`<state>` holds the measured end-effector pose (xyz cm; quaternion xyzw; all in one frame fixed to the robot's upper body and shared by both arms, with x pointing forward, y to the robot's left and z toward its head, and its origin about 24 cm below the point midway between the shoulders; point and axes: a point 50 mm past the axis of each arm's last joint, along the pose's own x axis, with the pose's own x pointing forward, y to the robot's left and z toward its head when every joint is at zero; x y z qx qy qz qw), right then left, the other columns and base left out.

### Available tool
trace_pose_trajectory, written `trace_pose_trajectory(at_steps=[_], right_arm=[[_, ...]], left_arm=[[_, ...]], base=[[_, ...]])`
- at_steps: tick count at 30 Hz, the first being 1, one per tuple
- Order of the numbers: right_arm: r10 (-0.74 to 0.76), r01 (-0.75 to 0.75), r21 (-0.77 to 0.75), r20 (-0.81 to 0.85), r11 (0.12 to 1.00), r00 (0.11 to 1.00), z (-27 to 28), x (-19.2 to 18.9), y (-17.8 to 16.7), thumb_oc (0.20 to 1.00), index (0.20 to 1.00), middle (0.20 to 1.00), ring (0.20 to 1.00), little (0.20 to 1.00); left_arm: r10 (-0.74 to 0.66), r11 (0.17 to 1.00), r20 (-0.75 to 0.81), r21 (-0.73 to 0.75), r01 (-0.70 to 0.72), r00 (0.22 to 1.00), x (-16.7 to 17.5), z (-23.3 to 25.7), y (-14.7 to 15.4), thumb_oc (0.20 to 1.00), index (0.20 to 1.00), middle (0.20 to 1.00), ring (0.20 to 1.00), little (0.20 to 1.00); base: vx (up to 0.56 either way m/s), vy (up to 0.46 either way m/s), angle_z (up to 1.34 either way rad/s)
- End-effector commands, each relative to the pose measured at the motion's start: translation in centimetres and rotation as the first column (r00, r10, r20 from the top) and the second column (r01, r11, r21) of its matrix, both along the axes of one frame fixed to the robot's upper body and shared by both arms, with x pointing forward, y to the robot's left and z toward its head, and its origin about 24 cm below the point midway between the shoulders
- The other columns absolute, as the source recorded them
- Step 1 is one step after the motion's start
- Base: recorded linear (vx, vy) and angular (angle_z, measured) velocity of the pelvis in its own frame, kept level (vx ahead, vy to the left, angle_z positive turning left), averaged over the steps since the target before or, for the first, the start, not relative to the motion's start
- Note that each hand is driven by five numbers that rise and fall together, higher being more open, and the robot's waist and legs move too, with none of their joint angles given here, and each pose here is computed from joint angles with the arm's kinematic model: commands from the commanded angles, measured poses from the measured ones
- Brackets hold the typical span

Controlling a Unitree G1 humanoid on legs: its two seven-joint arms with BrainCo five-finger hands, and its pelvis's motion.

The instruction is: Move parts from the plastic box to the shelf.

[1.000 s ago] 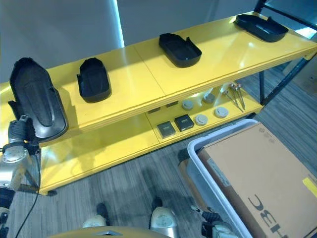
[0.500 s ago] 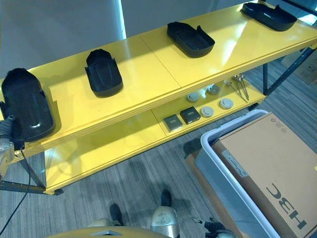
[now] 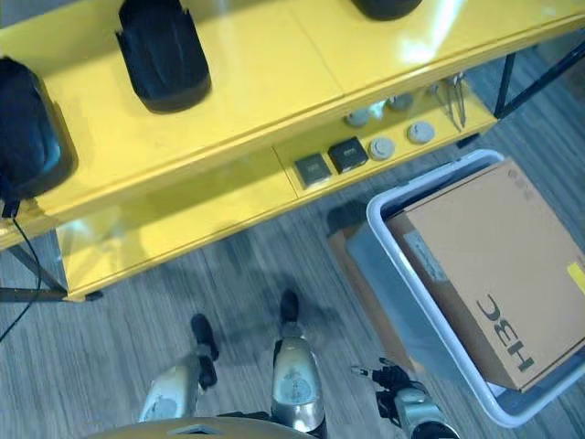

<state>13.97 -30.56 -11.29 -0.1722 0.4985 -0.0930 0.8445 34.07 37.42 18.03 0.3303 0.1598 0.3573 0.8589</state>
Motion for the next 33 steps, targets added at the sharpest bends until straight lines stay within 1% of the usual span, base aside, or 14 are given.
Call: trace_pose_trajectory(at_steps=[1, 7, 8, 9, 10, 12, 16, 21, 27, 28, 29, 31, 32, 33], right_arm=[[0.025, -0.025, -0.002, -0.028, 1.000, 0.999, 0.0, -1.4, -0.8, 1.000, 1.000, 1.000, 1.000, 1.000], [0.051, -0.051, 0.020, 0.003, 0.998, 0.999, 0.3, -0.1, -0.1, 1.000, 1.000, 1.000, 1.000, 1.000], [0.063, -0.063, 0.028, 0.015, 0.998, 0.998, 0.4, 0.4, 0.2, 1.000, 1.000, 1.000, 1.000, 1.000], [0.064, -0.065, 0.030, 0.019, 0.997, 0.998, 0.4, 0.5, 0.2, 1.000, 1.000, 1.000, 1.000, 1.000], [0.063, -0.065, 0.036, 0.034, 0.997, 0.997, 0.6, 0.9, 0.3, 1.000, 1.000, 1.000, 1.000, 1.000], [0.060, -0.062, 0.041, 0.043, 0.997, 0.997, 0.8, 1.3, 0.3, 1.000, 1.000, 1.000, 1.000, 1.000], [0.055, -0.056, 0.027, 0.032, 0.998, 0.998, 1.0, 1.3, -0.2, 1.000, 1.000, 1.000, 1.000, 1.000], [0.044, -0.045, 0.020, 0.029, 0.999, 0.999, 1.1, 1.2, -0.8, 1.000, 1.000, 1.000, 1.000, 1.000], [0.049, -0.051, 0.039, 0.052, 0.998, 0.997, 1.0, 1.5, -0.1, 1.000, 1.000, 1.000, 1.000, 1.000], [0.048, -0.051, 0.044, 0.055, 0.998, 0.997, 1.0, 1.6, 0.1, 1.000, 1.000, 1.000, 1.000, 1.000], [0.050, -0.053, 0.045, 0.058, 0.998, 0.997, 0.9, 1.6, 0.3, 1.000, 1.000, 1.000, 1.000, 1.000], [0.045, -0.048, 0.048, 0.058, 0.998, 0.997, 0.8, 1.6, 0.4, 1.000, 1.000, 1.000, 1.000, 1.000], [0.044, -0.047, 0.048, 0.055, 0.998, 0.998, 0.7, 1.5, 0.6, 1.000, 1.000, 1.000, 1.000, 1.000], [0.044, -0.047, 0.048, 0.053, 0.998, 0.998, 0.6, 1.4, 0.6, 1.000, 1.000, 1.000, 1.000, 1.000]], left_arm=[[0.096, 0.987, 0.000, 0.132, -0.095, 0.995, -1.3, 2.9, 2.5, 0.200, 0.200, 0.200, 0.200, 0.200], [0.112, 0.970, -0.040, 0.221, -0.100, 0.993, -1.2, 4.5, 2.5, 0.200, 0.200, 0.200, 0.200, 0.200], [0.132, 0.945, -0.071, 0.310, -0.104, 0.989, -1.3, 5.2, 2.7, 0.200, 0.200, 0.200, 0.200, 0.200], [0.138, 0.936, -0.084, 0.338, -0.102, 0.987, -1.3, 5.5, 2.8, 0.200, 0.200, 0.200, 0.200, 0.200], [0.166, 0.898, -0.121, 0.428, -0.099, 0.979, -1.5, 6.5, 3.0, 0.200, 0.200, 0.200, 0.200, 0.200], [0.198, 0.869, -0.138, 0.484, -0.108, 0.970, -1.8, 7.3, 3.3, 0.200, 0.200, 0.200, 0.200, 0.200], [0.314, 0.780, -0.161, 0.606, -0.158, 0.936, -3.1, 8.9, 4.5, 0.200, 0.200, 0.200, 0.200, 0.200], [0.344, 0.762, -0.099, 0.611, -0.216, 0.934, -3.3, 9.8, 4.6, 0.200, 0.200, 0.200, 0.200, 0.200], [0.344, 0.763, -0.074, 0.603, -0.233, 0.936, -3.1, 10.1, 4.3, 0.200, 0.200, 0.200, 0.200, 0.200], [0.347, 0.768, -0.064, 0.592, -0.245, 0.936, -3.1, 10.1, 4.3, 0.225, 0.225, 0.225, 0.225, 0.225], [0.349, 0.771, -0.052, 0.583, -0.255, 0.936, -3.1, 10.1, 4.3, 1.000, 1.000, 1.000, 1.000, 1.000], [0.356, 0.775, -0.022, 0.565, -0.282, 0.934, -3.1, 10.0, 4.3, 1.000, 1.000, 1.000, 1.000, 1.000], [0.362, 0.780, 0.044, 0.533, -0.328, 0.931, -3.2, 9.9, 4.3, 1.000, 1.000, 1.000, 1.000, 1.000], [0.360, 0.782, 0.074, 0.520, -0.344, 0.930, -3.2, 10.0, 4.2, 1.000, 1.000, 1.000, 1.000, 1.000]], base=[[0.00, 0.043, 0.02], [0.01, 0.031, 0.09], [0.00, 0.019, 0.07], [-0.01, 0.013, 0.06], [-0.01, 0.007, 0.03], [0.00, 0.005, 0.02], [0.04, 0.033, -0.02], [0.01, 0.005, -0.01], [0.00, -0.020, -0.04], [-0.01, -0.040, -0.04], [-0.01, -0.034, -0.03], [-0.01, -0.026, -0.06], [-0.01, -0.027, -0.07], [-0.01, -0.029, -0.04]])
